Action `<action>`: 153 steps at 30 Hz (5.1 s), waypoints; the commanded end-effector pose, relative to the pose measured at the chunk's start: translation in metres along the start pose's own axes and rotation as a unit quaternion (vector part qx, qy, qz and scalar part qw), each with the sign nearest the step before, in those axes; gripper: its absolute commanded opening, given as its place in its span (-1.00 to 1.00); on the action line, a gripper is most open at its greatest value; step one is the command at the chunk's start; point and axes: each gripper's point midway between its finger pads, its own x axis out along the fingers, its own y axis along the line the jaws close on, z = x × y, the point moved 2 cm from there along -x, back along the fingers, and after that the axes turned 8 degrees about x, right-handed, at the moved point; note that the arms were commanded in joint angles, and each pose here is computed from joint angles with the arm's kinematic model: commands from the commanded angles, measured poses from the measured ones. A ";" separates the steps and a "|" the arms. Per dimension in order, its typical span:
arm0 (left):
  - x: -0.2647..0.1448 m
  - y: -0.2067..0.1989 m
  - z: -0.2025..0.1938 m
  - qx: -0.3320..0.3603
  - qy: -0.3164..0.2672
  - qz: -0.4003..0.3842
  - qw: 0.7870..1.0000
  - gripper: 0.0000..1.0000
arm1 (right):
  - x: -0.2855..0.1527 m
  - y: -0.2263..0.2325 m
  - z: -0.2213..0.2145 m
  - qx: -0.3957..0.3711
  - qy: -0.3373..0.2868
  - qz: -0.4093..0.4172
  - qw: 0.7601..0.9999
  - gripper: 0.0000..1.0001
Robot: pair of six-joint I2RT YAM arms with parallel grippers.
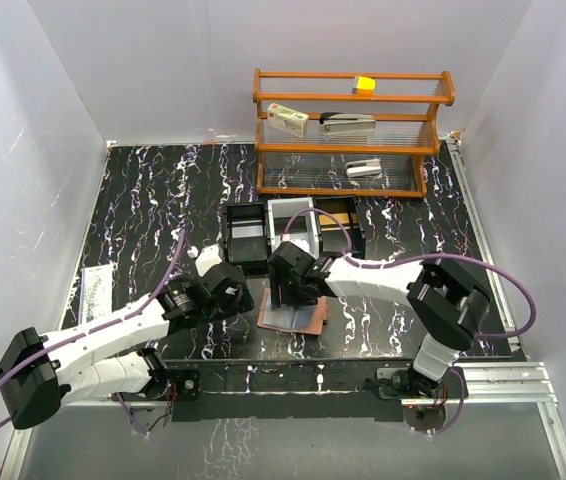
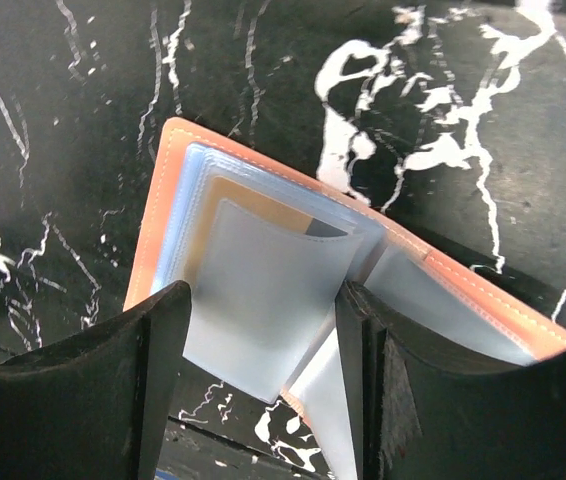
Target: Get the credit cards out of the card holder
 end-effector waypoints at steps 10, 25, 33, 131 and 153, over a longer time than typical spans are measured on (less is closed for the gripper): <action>-0.009 -0.023 0.009 -0.019 -0.029 -0.092 0.995 0.43 | -0.016 0.034 -0.010 -0.096 0.021 0.159 0.982 -0.14; -0.002 -0.078 -0.017 0.037 0.023 -0.265 0.963 0.33 | -0.028 0.017 -0.001 0.009 0.033 0.284 0.958 -0.26; 0.014 -0.085 -0.038 0.072 0.055 -0.297 0.951 0.38 | -0.024 0.009 -0.003 0.031 0.040 0.293 0.955 -0.28; -0.022 0.031 0.026 -0.068 -0.088 -0.011 0.994 0.97 | -0.013 0.030 -0.006 -0.026 -0.004 0.053 0.998 0.28; -0.031 0.019 0.043 0.002 -0.159 -0.084 0.984 0.97 | 0.005 0.031 -0.019 -0.048 0.008 0.018 0.999 0.22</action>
